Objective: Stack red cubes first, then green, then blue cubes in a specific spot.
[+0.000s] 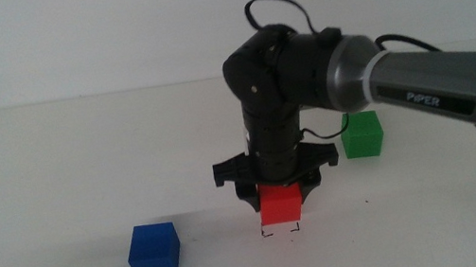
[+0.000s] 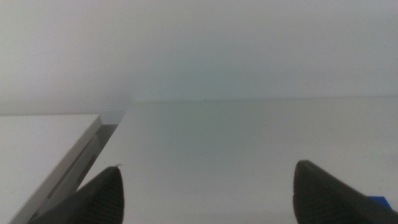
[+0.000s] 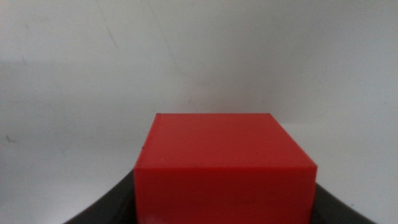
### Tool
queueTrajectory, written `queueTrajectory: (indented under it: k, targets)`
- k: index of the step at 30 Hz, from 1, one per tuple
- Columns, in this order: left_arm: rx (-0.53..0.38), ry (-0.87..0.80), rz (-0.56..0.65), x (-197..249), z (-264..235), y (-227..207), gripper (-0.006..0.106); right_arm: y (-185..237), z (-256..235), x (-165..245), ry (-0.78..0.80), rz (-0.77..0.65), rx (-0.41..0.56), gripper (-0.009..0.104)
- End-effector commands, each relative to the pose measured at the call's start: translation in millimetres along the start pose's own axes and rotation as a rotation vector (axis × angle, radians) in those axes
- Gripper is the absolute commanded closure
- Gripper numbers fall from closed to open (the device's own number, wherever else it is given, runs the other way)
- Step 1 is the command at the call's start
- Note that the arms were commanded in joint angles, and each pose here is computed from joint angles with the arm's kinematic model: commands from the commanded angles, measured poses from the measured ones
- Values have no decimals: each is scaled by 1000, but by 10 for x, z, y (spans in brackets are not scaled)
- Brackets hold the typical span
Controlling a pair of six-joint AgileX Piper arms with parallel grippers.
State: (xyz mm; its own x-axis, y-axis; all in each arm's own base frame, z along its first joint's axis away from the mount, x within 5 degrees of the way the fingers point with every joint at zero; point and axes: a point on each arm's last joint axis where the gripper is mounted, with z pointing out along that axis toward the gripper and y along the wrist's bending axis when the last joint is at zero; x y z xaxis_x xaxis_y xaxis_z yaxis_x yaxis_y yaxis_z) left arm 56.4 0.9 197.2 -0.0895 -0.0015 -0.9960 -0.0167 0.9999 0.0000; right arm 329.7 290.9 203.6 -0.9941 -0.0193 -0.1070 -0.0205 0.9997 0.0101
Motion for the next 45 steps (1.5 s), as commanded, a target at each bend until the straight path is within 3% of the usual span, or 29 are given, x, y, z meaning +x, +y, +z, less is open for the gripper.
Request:
queueTrajectory:
  k: [1, 38, 41, 45]
  targets:
    - [3, -16, 0, -13, -3, -2, 9, 15, -5, 1, -3, 0, 9, 60]
    - [3, -16, 11, -13, -3, -2, 9, 90, 307, -37, -9, -14, 23, 60]
    - [3, -16, 11, -13, -3, -2, 9, 90, 307, -37, -9, -14, 23, 57]
    - [3, -16, 11, -13, -3, -2, 9, 90, 307, -37, -9, -14, 23, 42]
